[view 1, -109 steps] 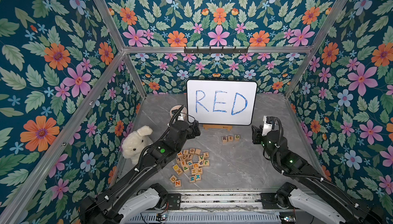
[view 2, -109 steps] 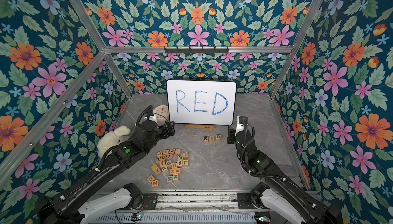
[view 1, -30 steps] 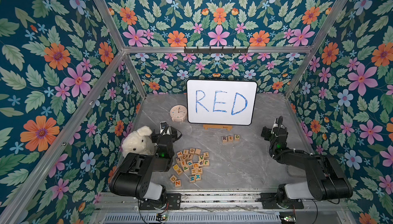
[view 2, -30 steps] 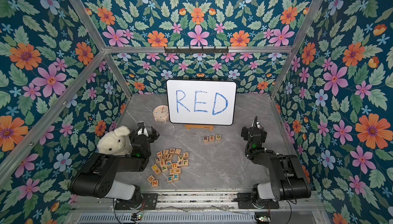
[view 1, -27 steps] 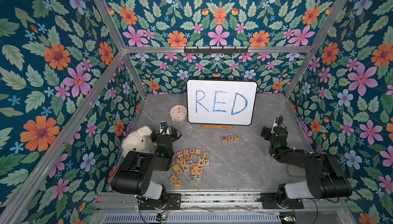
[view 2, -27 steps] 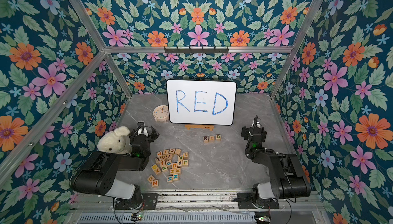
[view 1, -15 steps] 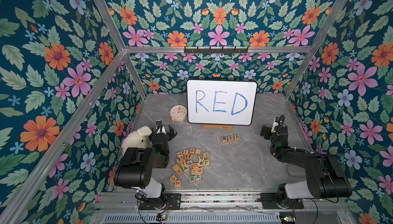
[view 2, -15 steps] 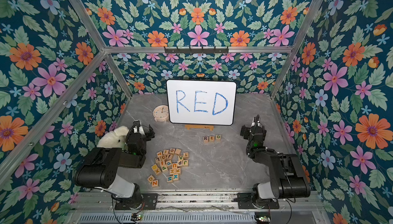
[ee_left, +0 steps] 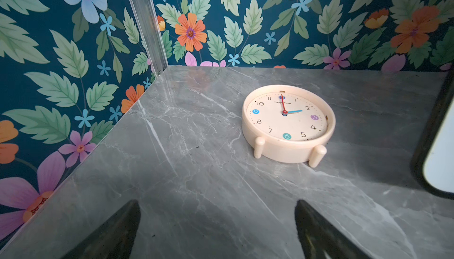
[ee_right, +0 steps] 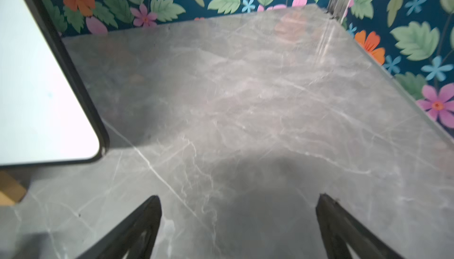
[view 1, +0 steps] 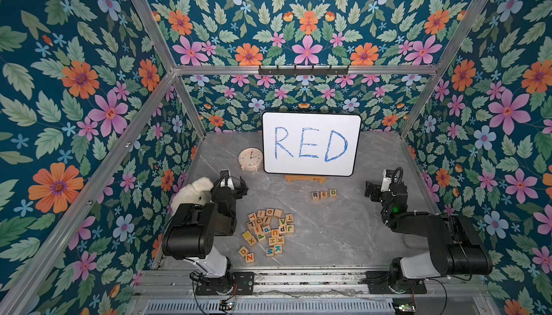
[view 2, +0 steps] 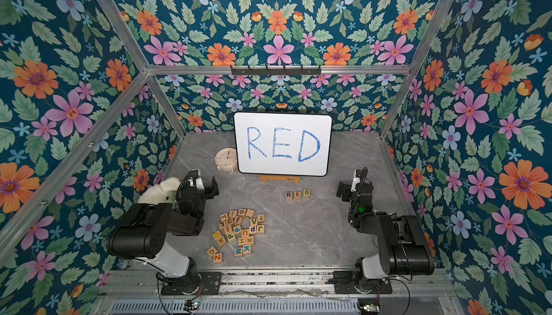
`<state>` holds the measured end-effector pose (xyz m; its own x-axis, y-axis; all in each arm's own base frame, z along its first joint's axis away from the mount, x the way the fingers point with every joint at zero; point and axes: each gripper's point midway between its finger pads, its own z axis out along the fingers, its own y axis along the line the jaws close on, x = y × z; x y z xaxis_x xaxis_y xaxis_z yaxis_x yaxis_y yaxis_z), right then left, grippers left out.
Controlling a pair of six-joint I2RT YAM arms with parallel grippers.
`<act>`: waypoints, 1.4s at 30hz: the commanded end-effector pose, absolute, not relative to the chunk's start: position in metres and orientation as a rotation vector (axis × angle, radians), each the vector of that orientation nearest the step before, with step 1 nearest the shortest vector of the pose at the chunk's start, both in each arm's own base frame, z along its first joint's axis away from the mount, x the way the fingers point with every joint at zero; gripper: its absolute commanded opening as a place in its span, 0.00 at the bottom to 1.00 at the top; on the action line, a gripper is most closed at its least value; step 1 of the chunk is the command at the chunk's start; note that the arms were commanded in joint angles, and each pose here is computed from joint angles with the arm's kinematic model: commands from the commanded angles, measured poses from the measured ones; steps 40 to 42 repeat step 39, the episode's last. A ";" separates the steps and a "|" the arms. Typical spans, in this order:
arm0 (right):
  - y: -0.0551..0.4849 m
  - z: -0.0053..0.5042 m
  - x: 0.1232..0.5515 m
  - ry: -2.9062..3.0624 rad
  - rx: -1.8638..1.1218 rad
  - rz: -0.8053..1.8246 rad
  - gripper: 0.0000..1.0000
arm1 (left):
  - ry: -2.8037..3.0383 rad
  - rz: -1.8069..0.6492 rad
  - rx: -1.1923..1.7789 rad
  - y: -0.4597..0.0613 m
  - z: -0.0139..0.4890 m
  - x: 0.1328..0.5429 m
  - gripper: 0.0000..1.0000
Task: Assemble the uppercase word "red" with letter blocks
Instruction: Reset both arms
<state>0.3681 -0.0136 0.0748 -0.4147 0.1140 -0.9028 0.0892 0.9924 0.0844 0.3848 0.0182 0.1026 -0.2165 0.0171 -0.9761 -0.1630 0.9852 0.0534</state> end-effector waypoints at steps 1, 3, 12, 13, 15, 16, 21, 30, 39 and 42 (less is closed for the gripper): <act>-0.009 0.097 0.377 1.909 0.098 0.050 0.99 | 1.750 0.157 -0.111 0.018 0.111 0.387 0.99; -0.008 0.099 0.378 1.895 0.098 0.052 0.99 | 1.750 0.157 -0.112 0.018 0.111 0.387 0.99; -0.016 0.097 0.376 1.895 0.148 0.020 0.99 | 1.749 0.156 -0.112 0.018 0.111 0.387 0.99; -0.017 0.098 0.377 1.893 0.148 0.018 0.99 | 1.748 0.157 -0.112 0.018 0.111 0.387 0.99; -0.017 0.098 0.377 1.892 0.150 0.018 0.99 | 1.749 0.157 -0.112 0.018 0.111 0.387 0.99; -0.016 0.098 0.377 1.891 0.148 0.020 0.99 | 1.750 0.155 -0.111 0.018 0.111 0.387 0.99; -0.018 0.098 0.377 1.890 0.150 0.013 0.99 | 1.751 0.156 -0.111 0.018 0.111 0.387 0.99; -0.018 0.098 0.377 1.891 0.147 0.011 0.99 | 1.751 0.156 -0.111 0.018 0.111 0.387 0.99; -0.017 0.098 0.377 1.892 0.145 0.012 0.99 | 1.750 0.156 -0.112 0.018 0.111 0.387 0.99; -0.017 0.098 0.377 1.892 0.145 0.012 0.99 | 1.750 0.156 -0.112 0.018 0.111 0.387 0.99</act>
